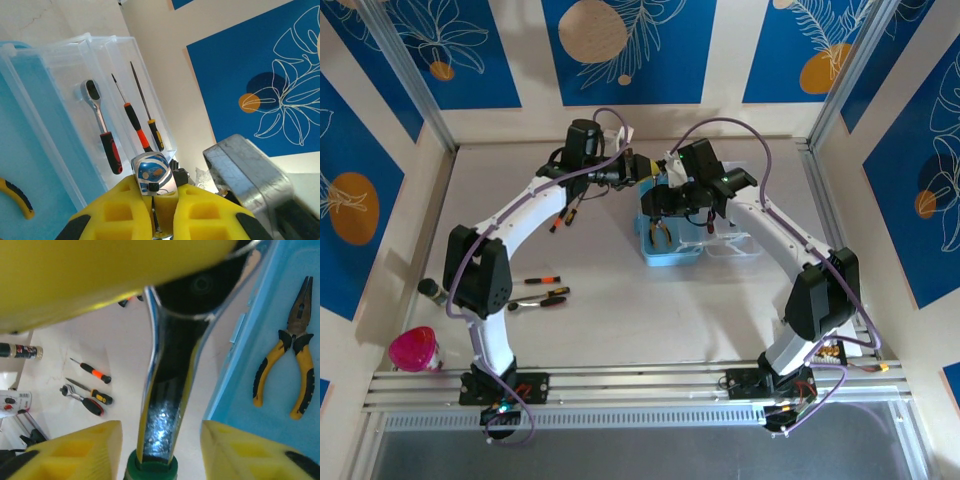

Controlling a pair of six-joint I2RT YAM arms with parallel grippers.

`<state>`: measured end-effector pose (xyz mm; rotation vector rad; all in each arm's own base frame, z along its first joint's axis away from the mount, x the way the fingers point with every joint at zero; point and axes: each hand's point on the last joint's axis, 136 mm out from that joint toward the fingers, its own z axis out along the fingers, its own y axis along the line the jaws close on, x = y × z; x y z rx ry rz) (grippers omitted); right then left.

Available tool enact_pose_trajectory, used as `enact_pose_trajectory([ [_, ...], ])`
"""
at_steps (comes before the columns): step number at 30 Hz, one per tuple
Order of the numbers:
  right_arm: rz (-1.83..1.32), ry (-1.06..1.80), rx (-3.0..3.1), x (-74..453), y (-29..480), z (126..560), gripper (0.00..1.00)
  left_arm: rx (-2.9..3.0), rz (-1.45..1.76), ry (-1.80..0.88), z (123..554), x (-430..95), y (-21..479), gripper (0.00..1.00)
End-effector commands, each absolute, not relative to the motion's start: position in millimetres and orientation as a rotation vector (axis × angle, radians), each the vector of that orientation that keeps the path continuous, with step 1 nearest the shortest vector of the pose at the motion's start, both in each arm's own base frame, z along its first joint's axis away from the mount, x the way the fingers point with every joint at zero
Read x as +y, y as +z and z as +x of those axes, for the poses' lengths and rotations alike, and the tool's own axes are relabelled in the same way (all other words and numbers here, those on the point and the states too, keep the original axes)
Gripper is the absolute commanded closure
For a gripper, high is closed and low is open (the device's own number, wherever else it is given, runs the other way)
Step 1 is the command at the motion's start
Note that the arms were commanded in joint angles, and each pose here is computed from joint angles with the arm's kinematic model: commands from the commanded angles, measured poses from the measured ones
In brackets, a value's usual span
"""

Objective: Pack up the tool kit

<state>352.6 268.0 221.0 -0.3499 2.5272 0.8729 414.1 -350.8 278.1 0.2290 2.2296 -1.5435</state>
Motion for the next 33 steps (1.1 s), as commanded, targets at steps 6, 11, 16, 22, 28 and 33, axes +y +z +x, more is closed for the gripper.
enact_pose_trajectory([
  [6, -0.363, 0.836, 2.453, 270.3, 242.3, 363.1, 1.00, 2.126, 0.309, -1.598, 396.5, -353.0, 309.3, 1.00],
  [11, -0.356, 0.811, 2.452, 265.8, 242.7, 363.1, 1.00, 2.136, 0.319, -1.565, 396.7, -350.5, 308.6, 0.83],
  [16, -0.322, 0.710, 2.476, 245.7, 241.0, 366.0, 1.00, 2.230, 0.276, -1.321, 406.8, -318.4, 293.3, 0.25],
  [22, -0.244, 0.431, 2.584, 201.1, 216.7, 374.1, 1.00, 2.423, 0.073, -0.772, 425.8, -213.8, 254.8, 0.00],
  [28, -0.153, 0.119, 2.710, 162.7, 184.2, 386.1, 1.00, 2.541, -0.012, -0.469, 411.5, -149.1, 219.1, 0.00],
  [33, -0.081, 0.016, 2.743, 147.8, 169.3, 397.5, 1.00, 2.588, -0.024, -0.435, 398.5, -140.3, 197.3, 0.00],
])
